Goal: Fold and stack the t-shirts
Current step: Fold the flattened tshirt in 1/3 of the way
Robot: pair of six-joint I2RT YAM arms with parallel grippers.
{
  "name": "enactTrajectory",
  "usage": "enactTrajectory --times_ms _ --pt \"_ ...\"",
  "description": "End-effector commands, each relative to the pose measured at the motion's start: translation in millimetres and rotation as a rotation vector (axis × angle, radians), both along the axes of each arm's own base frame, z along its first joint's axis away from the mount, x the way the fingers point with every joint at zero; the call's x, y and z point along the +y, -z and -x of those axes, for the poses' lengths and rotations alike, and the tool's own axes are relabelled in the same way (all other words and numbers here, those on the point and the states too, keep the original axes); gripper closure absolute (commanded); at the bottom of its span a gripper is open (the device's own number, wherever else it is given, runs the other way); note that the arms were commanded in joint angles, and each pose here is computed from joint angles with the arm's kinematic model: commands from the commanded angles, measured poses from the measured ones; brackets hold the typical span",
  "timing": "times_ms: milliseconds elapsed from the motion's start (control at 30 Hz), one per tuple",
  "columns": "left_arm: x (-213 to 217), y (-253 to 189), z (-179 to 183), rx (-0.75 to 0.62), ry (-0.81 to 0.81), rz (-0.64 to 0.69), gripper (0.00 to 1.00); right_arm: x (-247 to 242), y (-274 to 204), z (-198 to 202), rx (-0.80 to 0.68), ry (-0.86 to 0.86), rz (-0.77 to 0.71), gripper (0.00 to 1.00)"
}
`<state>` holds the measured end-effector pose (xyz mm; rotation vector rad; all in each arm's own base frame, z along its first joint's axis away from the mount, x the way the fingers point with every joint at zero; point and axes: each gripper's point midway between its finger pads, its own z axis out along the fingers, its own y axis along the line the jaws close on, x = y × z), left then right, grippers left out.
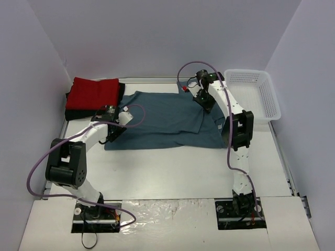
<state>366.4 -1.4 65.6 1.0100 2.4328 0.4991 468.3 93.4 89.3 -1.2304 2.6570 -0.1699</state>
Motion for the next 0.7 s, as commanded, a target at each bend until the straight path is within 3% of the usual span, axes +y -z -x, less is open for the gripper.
enactTrajectory --times_ms 0,100,167,200,400,667 --pt "7 -26 -21 -0.114 -0.048 -0.016 0.40 -6 -15 -19 -0.101 0.053 0.037 0.98" --pt "8 -34 -19 -0.129 -0.064 -0.009 0.37 -8 -18 -29 -0.149 0.094 0.030 0.61" --pt "9 -41 -14 -0.138 -0.065 -0.003 0.35 -8 -20 -30 -0.160 0.113 0.029 0.53" --pt "10 -42 -9 -0.131 -0.065 -0.005 0.34 -8 -22 -33 -0.180 0.121 0.026 0.44" --pt "15 -51 23 -0.127 -0.063 -0.001 0.32 -12 -36 -33 -0.248 0.182 0.021 0.43" --pt "9 -36 86 -0.032 0.123 0.014 0.33 -26 -34 52 -0.123 0.128 0.009 0.43"
